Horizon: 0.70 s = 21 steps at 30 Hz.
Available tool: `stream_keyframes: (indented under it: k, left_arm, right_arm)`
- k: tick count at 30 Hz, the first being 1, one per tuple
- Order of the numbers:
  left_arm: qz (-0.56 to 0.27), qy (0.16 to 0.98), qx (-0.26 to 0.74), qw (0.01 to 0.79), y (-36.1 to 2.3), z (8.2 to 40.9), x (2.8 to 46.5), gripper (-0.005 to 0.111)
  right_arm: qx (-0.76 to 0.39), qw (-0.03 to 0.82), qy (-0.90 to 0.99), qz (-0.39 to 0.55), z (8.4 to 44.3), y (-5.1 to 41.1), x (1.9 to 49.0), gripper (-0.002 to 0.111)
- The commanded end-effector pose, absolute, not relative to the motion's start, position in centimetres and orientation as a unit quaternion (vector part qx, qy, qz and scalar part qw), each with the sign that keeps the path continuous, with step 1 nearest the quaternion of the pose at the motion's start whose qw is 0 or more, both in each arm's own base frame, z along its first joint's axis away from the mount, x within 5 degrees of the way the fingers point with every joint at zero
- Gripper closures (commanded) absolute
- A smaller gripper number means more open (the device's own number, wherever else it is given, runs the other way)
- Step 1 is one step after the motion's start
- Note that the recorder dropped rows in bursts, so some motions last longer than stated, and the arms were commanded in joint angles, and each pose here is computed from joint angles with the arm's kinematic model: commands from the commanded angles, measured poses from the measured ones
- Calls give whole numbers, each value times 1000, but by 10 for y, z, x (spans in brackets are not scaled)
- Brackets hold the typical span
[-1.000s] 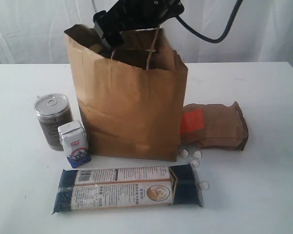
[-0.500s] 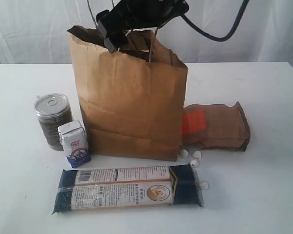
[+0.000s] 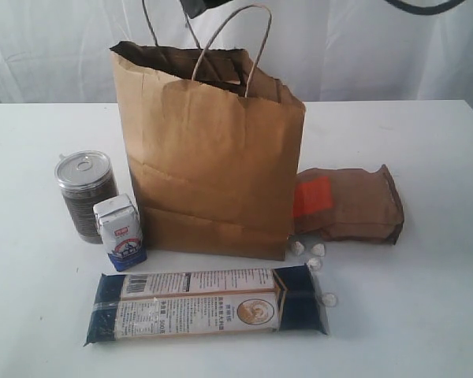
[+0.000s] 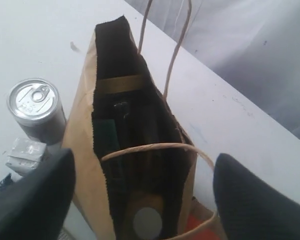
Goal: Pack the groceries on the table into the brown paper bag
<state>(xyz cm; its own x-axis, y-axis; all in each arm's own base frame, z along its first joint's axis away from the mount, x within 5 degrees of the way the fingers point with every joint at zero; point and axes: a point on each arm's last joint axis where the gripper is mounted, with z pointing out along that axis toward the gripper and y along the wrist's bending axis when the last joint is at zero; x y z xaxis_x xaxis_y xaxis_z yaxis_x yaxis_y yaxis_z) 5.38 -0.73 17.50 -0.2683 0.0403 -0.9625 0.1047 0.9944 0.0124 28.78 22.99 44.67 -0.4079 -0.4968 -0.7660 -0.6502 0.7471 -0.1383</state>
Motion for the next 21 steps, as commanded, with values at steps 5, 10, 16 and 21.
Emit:
stream_keyframes:
  k: [5,10,16,21]
  left_arm:
    - [-32,796,45,603,-8,174,54,107]
    - [-32,796,45,603,-8,174,54,107]
    - [-32,796,45,603,-8,174,54,107]
    - [-32,796,45,603,-8,174,54,107]
  right_arm:
    - [-365,429,819,106,471,224,253,65]
    - [-358,425,823,118,487,208,231,74]
    - [-355,414,828,130,492,176,194,92]
    - [-302,459,817,174,477,129,142,108]
